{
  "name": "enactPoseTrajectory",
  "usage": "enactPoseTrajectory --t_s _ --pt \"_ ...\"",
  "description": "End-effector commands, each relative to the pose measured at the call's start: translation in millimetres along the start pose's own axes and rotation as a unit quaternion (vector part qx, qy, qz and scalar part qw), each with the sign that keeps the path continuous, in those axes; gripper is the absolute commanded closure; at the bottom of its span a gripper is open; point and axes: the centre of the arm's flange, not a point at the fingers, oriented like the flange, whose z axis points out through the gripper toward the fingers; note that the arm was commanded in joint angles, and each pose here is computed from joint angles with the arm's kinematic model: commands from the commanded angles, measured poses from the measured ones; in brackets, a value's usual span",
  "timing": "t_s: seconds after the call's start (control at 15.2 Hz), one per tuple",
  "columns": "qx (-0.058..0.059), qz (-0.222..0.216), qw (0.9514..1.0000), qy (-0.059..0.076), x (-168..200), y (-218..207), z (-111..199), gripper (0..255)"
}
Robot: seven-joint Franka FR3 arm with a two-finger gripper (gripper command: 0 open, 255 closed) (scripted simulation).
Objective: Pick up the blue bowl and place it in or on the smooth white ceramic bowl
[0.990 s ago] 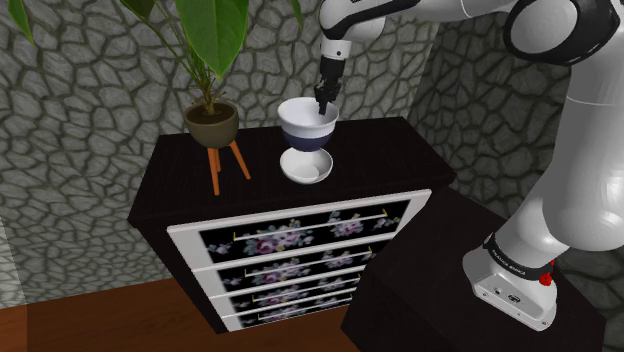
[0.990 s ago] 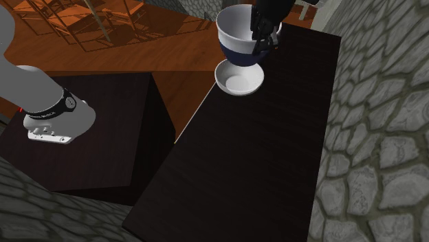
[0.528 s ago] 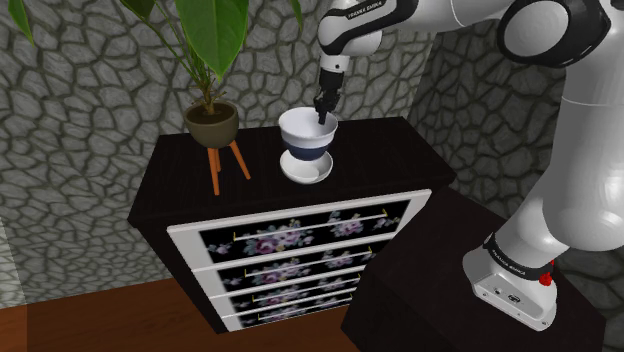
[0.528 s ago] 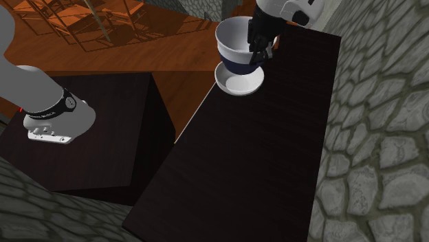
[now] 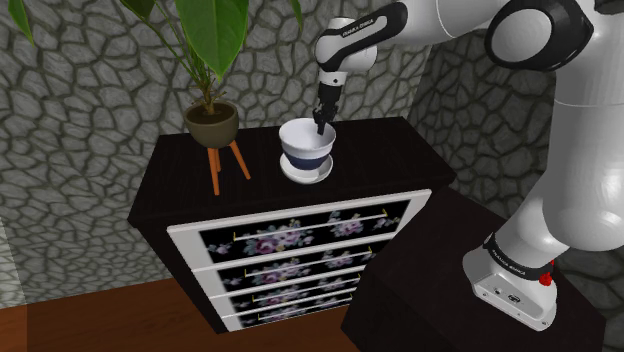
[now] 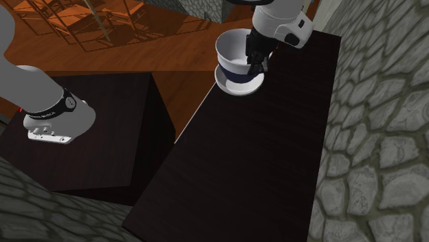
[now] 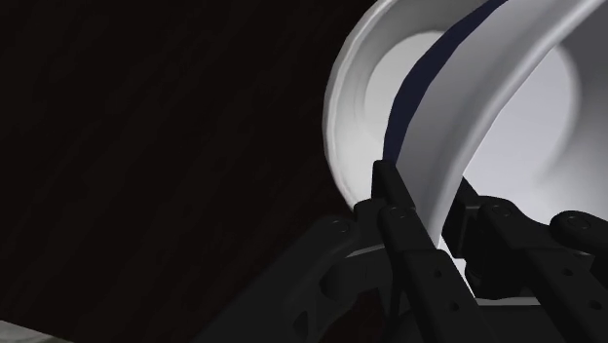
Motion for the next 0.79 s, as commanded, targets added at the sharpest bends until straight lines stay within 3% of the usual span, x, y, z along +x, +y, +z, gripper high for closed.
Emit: enactPoseTrajectory --t_s 0.0,0.46,0.53,0.73 --pt "0.0 0.0 1.0 0.001 0.1 1.3 6.3 255" --pt "0.0 0.0 1.0 0.001 0.1 1.3 6.3 255" --pt "0.0 0.0 1.0 0.001 0.1 1.2 6.3 0" --pt "0.0 0.0 1.0 0.001 0.2 1.1 6.4 0"
